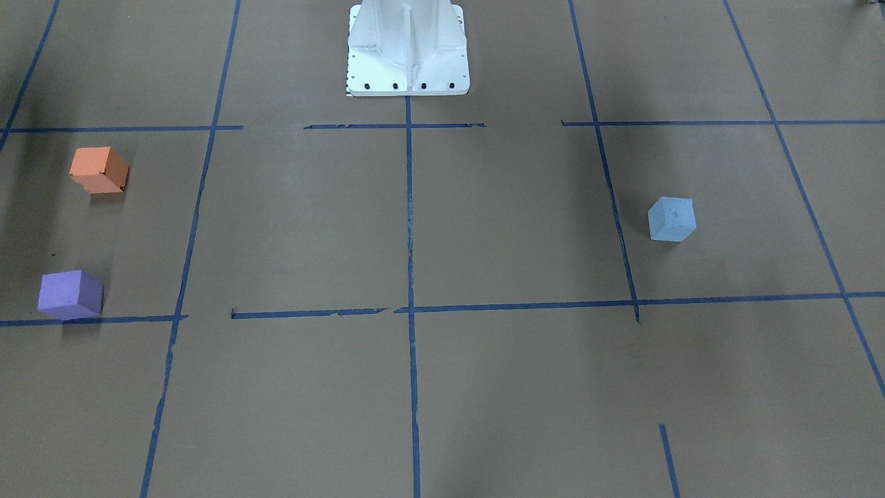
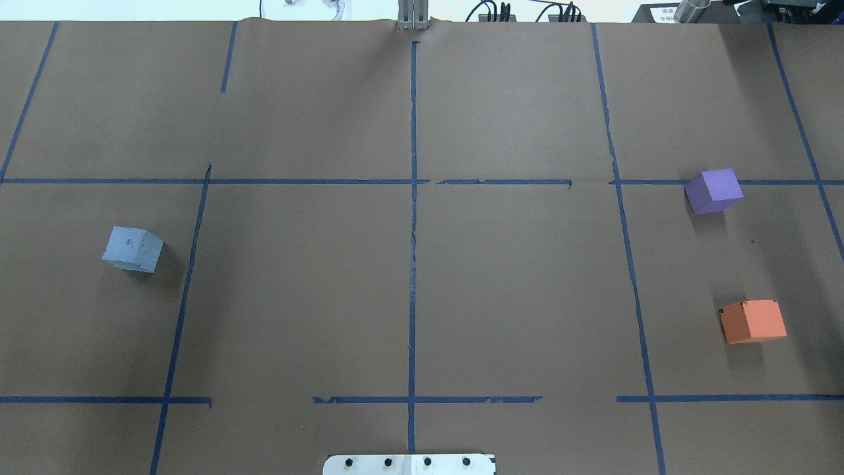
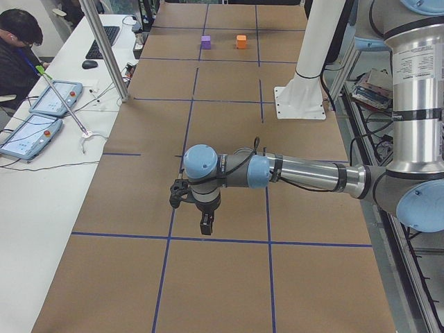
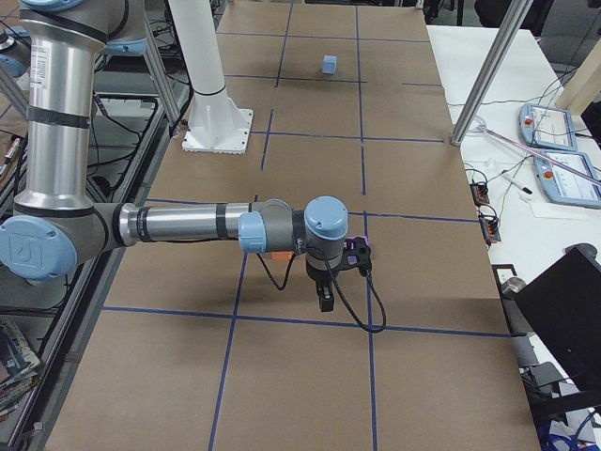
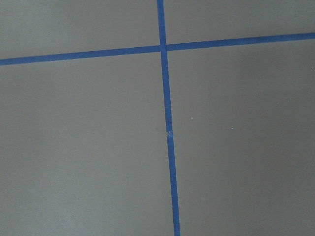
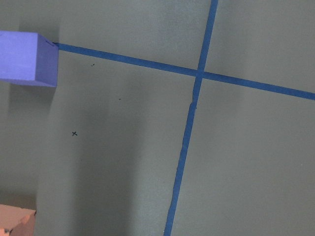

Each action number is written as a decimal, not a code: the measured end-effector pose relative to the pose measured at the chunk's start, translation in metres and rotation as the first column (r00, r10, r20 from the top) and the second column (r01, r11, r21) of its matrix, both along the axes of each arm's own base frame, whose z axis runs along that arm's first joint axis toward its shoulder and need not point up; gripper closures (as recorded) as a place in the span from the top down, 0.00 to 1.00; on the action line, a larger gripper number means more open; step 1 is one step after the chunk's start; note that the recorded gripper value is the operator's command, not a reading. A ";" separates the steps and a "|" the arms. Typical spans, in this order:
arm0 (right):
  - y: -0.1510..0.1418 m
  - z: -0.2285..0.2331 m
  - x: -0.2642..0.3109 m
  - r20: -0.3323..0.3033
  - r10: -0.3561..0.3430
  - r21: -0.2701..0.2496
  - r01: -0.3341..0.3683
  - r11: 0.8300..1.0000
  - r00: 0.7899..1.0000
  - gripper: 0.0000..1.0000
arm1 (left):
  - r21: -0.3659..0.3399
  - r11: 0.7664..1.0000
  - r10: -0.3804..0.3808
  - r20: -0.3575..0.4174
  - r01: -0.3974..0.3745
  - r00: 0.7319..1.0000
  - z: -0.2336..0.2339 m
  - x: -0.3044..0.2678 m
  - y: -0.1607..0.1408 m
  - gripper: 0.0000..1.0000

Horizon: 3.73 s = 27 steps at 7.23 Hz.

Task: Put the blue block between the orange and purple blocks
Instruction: 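Move the left gripper down onto the light blue cube, then close the left gripper on the light blue cube, then carry the light blue cube with the left gripper to the table center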

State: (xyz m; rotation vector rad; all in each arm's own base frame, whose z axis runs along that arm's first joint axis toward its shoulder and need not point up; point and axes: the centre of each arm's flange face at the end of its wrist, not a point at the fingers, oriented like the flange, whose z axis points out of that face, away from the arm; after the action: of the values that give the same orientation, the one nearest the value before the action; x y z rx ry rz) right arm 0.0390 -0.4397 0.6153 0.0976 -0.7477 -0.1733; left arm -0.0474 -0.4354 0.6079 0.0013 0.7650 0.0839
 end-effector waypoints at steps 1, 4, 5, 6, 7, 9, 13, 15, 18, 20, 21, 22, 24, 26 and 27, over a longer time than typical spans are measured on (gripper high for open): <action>0.000 0.000 0.000 0.000 0.000 0.000 0.000 1.000 1.000 1.00 | 0.000 1.000 0.001 0.000 -0.001 1.000 0.000 0.000 0.001 1.00; -0.001 -0.002 0.000 0.000 0.000 0.003 0.000 1.000 1.000 1.00 | 0.014 1.000 0.007 0.016 -0.008 1.000 0.000 0.001 -0.001 1.00; -0.002 -0.003 0.000 0.000 0.000 0.006 0.000 1.000 1.000 1.00 | 0.053 0.999 0.008 0.020 -0.009 1.000 -0.009 0.003 -0.010 1.00; -0.004 -0.004 -0.001 0.001 0.000 0.008 0.000 1.000 1.000 1.00 | 0.129 0.992 0.006 0.018 -0.008 1.000 -0.028 0.004 -0.031 1.00; -0.004 -0.005 -0.001 0.001 0.000 0.009 0.000 1.000 1.000 1.00 | 0.202 0.979 0.005 0.012 -0.007 1.000 -0.047 0.006 -0.050 1.00; -0.004 -0.005 -0.001 0.001 0.000 0.009 0.000 1.000 1.000 1.00 | 0.298 0.953 0.059 -0.001 -0.056 0.998 -0.072 0.039 -0.065 1.00; -0.005 -0.007 -0.001 0.001 0.000 0.014 0.000 1.000 1.000 1.00 | 0.164 0.986 0.001 -0.082 0.013 0.997 -0.100 0.216 -0.047 1.00; -0.006 -0.008 -0.001 0.001 0.000 0.017 0.000 1.000 1.000 1.00 | 0.123 0.991 -0.052 -0.074 0.061 0.996 -0.109 0.286 -0.032 1.00; -0.006 -0.007 -0.001 0.001 0.000 0.015 0.000 1.000 1.000 1.00 | 0.084 0.994 -0.065 -0.039 0.068 0.997 -0.105 0.355 -0.022 1.00; -0.006 -0.006 -0.001 0.000 0.000 0.012 0.000 1.000 1.000 1.00 | 0.087 0.994 -0.059 0.001 0.059 0.998 -0.090 0.374 -0.020 0.34; -0.006 -0.006 -0.001 -0.001 0.000 0.012 0.000 1.000 1.000 1.00 | 0.087 0.995 -0.059 0.005 0.058 0.998 -0.090 0.380 -0.020 0.13; -0.006 -0.005 -0.001 -0.001 0.000 0.012 0.000 1.000 1.000 1.00 | 0.087 0.994 -0.061 -0.001 0.061 0.998 -0.094 0.383 -0.020 0.12; -0.006 -0.005 -0.001 -0.001 0.000 0.012 0.000 1.000 1.000 1.00 | 0.111 0.991 -0.065 -0.043 0.070 0.997 -0.129 0.391 -0.027 0.15; -0.006 -0.005 -0.001 0.000 0.001 0.011 -0.001 1.000 1.000 1.00 | 0.093 0.985 -0.131 -0.123 0.143 0.984 -0.205 0.424 -0.053 0.17; -0.006 -0.005 -0.001 0.000 0.000 0.010 0.000 1.000 1.000 1.00 | 0.052 0.987 -0.142 -0.134 0.150 0.981 -0.253 0.460 -0.057 0.18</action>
State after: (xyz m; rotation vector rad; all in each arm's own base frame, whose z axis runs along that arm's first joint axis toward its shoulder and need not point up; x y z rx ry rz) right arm 0.0383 -0.4459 0.6100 0.1077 -0.7471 -0.1770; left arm 0.4122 -0.4923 0.3551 0.1229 0.8899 -0.0331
